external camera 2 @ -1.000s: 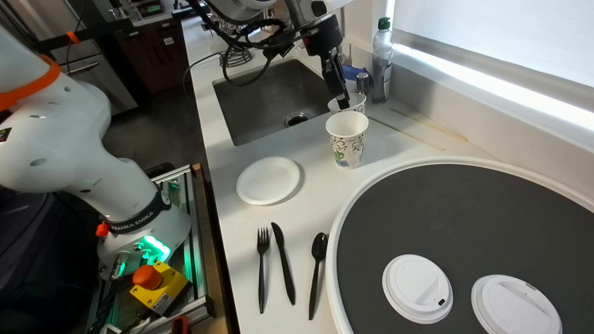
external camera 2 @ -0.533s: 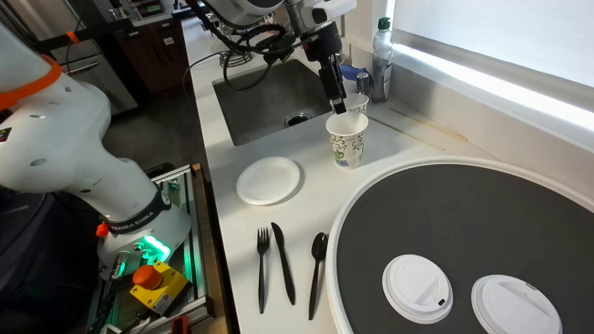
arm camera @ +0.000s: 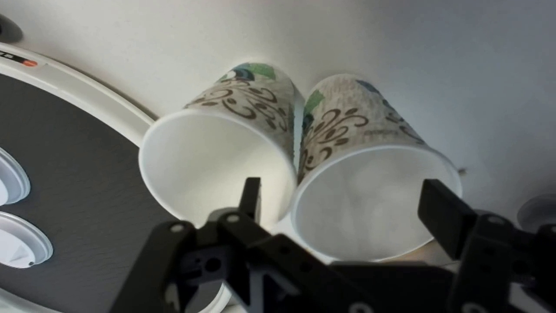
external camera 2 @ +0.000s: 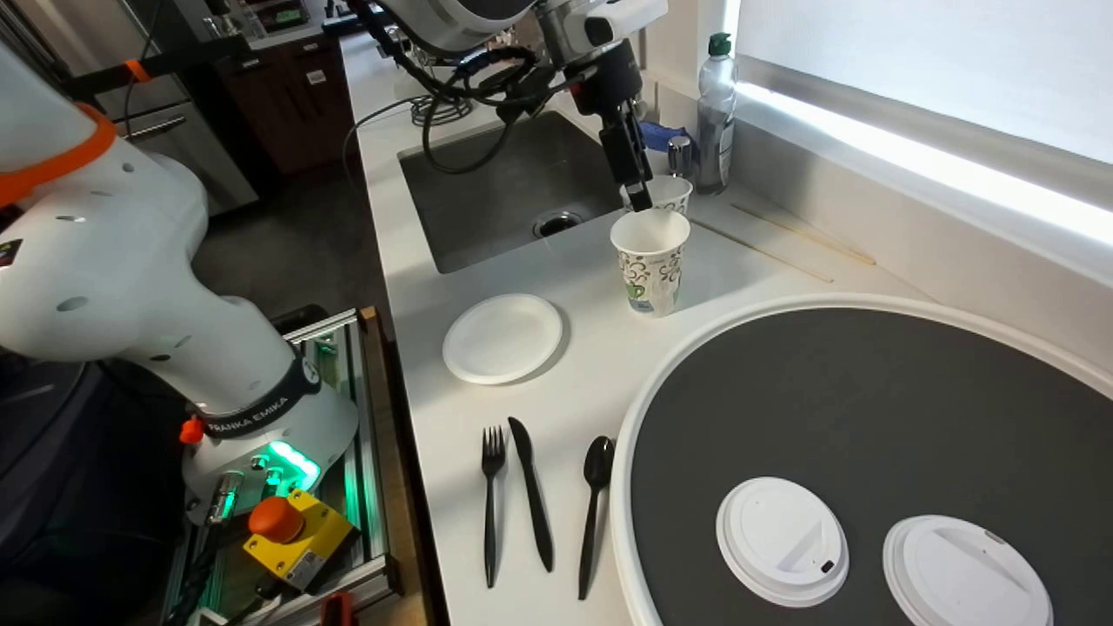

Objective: Put the coffee cups on the windowsill.

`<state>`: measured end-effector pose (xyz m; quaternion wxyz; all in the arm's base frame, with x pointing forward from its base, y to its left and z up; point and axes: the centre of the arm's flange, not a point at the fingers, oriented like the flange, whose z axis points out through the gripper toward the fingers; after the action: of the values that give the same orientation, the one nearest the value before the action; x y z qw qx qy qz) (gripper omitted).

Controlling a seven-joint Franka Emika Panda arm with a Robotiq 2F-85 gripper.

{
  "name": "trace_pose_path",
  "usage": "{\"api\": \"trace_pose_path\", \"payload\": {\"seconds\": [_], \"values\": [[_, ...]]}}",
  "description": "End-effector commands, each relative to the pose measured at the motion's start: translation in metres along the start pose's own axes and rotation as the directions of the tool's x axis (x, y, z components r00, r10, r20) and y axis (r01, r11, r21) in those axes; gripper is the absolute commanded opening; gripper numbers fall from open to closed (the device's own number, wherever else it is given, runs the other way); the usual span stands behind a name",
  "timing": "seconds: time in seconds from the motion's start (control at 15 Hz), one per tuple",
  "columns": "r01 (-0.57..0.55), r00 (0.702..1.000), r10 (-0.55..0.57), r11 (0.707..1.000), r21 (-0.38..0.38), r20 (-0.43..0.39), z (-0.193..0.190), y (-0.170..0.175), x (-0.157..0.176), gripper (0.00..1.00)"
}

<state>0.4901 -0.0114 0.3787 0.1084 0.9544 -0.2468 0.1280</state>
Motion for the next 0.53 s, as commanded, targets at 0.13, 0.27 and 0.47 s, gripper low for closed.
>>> {"api": "trace_pose_path", "payload": {"seconds": [0.13, 0.27, 0.47], "values": [[-0.03, 0.999, 0.03, 0.999, 0.022, -0.023, 0.0076, -0.004, -0.0052, 0.72], [-0.033, 0.999, 0.034, 0.999, 0.023, -0.022, 0.0086, -0.0047, -0.0054, 0.69], [-0.035, 0.999, 0.036, 0.999, 0.023, -0.024, 0.0092, -0.0047, -0.0049, 0.66]]}}
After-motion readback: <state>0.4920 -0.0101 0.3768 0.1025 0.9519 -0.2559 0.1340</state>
